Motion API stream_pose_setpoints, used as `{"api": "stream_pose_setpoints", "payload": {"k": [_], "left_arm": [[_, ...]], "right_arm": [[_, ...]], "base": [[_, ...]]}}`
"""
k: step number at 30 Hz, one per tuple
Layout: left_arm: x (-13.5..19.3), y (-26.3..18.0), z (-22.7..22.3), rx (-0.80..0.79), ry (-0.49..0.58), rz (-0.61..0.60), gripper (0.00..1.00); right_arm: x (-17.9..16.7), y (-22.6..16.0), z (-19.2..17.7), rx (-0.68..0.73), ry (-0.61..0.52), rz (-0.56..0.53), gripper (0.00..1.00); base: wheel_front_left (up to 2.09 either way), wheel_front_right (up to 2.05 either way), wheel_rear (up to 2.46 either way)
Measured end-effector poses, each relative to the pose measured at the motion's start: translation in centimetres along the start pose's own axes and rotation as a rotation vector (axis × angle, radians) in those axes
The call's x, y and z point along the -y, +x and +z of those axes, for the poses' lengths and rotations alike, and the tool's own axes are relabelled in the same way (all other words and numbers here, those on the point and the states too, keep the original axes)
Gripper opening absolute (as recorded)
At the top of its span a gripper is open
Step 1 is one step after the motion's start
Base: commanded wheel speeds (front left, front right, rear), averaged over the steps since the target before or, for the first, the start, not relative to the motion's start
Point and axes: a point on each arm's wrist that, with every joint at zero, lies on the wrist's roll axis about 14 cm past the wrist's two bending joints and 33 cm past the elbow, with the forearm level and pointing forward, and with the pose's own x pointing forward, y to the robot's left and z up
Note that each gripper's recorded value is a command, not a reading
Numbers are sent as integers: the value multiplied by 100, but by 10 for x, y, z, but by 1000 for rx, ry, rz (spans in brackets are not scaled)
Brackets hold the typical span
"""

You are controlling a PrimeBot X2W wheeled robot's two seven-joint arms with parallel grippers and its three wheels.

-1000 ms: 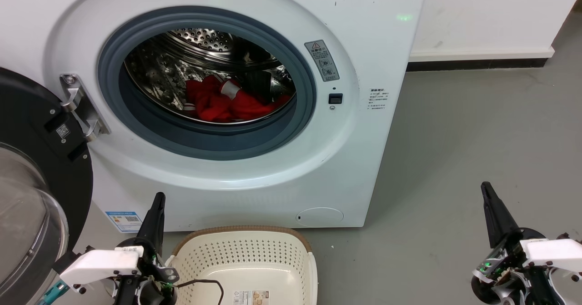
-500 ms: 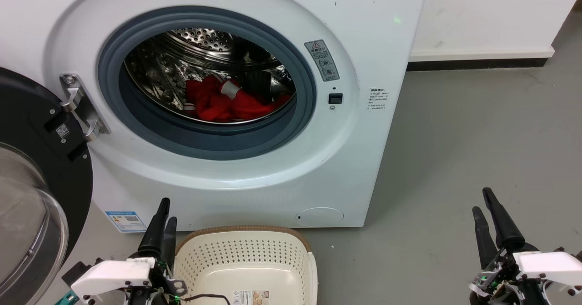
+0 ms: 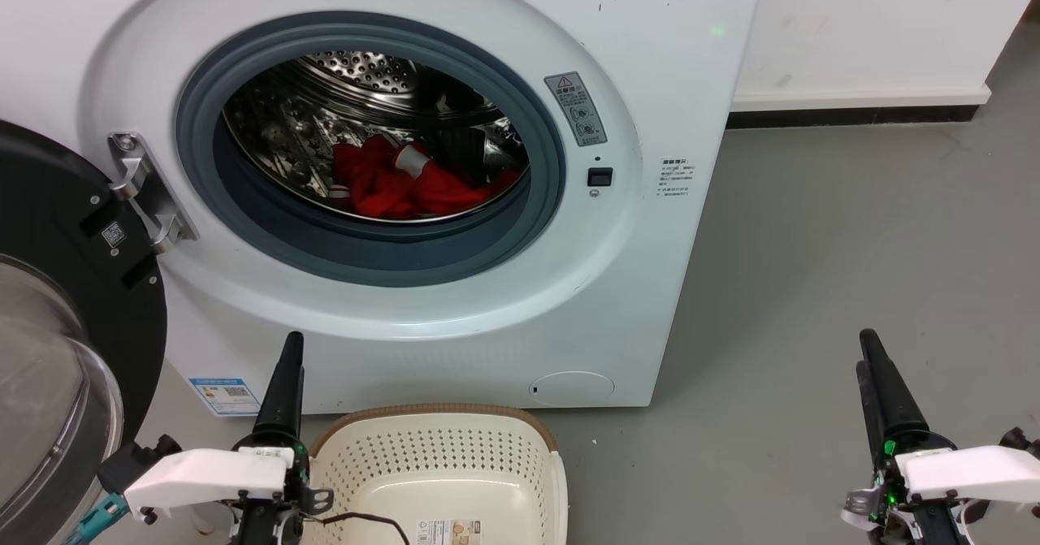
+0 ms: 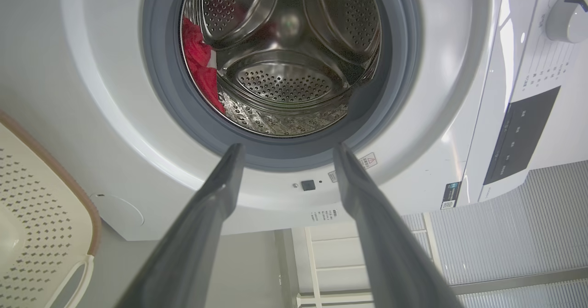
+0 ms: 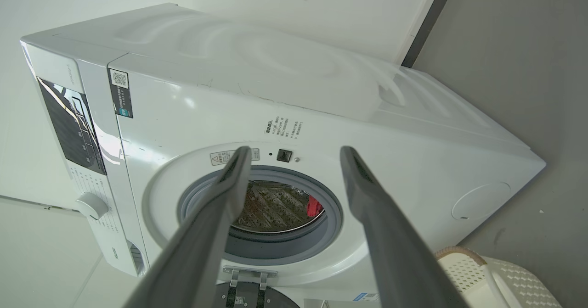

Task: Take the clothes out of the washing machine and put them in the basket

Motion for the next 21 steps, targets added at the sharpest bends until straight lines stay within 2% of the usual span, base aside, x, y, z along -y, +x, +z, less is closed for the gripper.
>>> {"api": "stream_pose_setpoints", "payload": {"k": [7,8,21], "left_arm": [[9,0,-3,-2,160,-29,100],[11,0,-4,-2,229,-36,100],[21,2,-9,-4,525,-78,100]], "right_arm": [[-10,1,0,4,-193,31,100],[-11,-1,-2,1,-277,36,100],[-18,-3,-8,-5,-567,71,100]], "base": [[0,0,0],[0,0,0],[0,0,0]]}}
